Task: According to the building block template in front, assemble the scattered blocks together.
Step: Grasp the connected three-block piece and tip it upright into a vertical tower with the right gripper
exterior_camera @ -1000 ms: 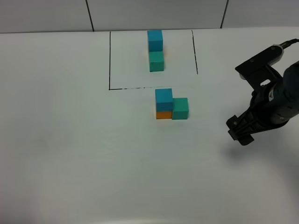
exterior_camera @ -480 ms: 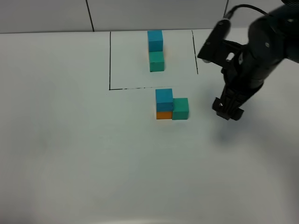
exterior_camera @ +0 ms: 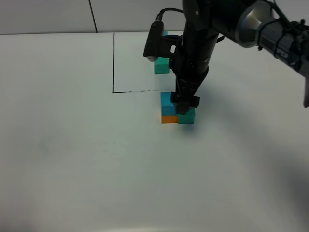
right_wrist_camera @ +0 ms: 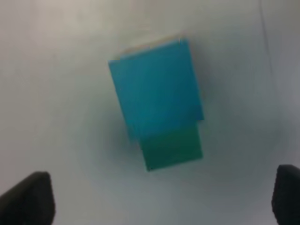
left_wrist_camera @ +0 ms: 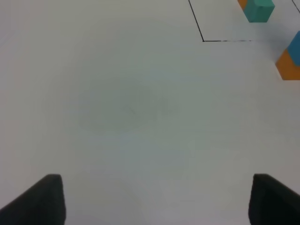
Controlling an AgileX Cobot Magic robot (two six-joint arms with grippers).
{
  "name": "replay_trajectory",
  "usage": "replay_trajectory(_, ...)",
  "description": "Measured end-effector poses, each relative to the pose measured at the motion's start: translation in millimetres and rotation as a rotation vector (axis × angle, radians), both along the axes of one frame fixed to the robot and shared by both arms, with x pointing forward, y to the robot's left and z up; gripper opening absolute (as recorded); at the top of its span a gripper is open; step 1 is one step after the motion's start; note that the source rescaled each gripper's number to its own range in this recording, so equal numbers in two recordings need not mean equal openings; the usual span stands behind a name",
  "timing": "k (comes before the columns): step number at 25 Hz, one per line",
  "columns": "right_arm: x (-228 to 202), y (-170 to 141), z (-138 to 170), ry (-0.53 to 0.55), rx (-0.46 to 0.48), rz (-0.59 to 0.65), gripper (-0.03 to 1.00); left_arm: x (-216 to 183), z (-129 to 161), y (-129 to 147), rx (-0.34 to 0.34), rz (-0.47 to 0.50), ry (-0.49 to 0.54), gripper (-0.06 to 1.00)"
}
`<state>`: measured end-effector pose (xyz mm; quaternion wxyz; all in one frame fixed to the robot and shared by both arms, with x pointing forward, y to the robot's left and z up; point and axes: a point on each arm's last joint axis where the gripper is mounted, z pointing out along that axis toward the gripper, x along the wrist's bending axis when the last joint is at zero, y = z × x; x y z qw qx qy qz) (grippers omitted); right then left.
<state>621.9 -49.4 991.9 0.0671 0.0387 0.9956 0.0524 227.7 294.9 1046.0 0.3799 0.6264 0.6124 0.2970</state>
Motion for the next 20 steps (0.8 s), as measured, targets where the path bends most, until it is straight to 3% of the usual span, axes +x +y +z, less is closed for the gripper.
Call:
replay_trajectory(9, -1.3, 27.6, -32.7, 0.033, -0.042, 0.105, 0.87, 0.0, 0.0, 0.0, -0.001, 0.001, 0.000, 0.99)
replay_trajectory(20, 7.9, 35.0, -62.4, -0.004, -0.044, 0.118, 0.87, 0.0, 0.0, 0.0, -0.001, 0.001, 0.000, 0.99)
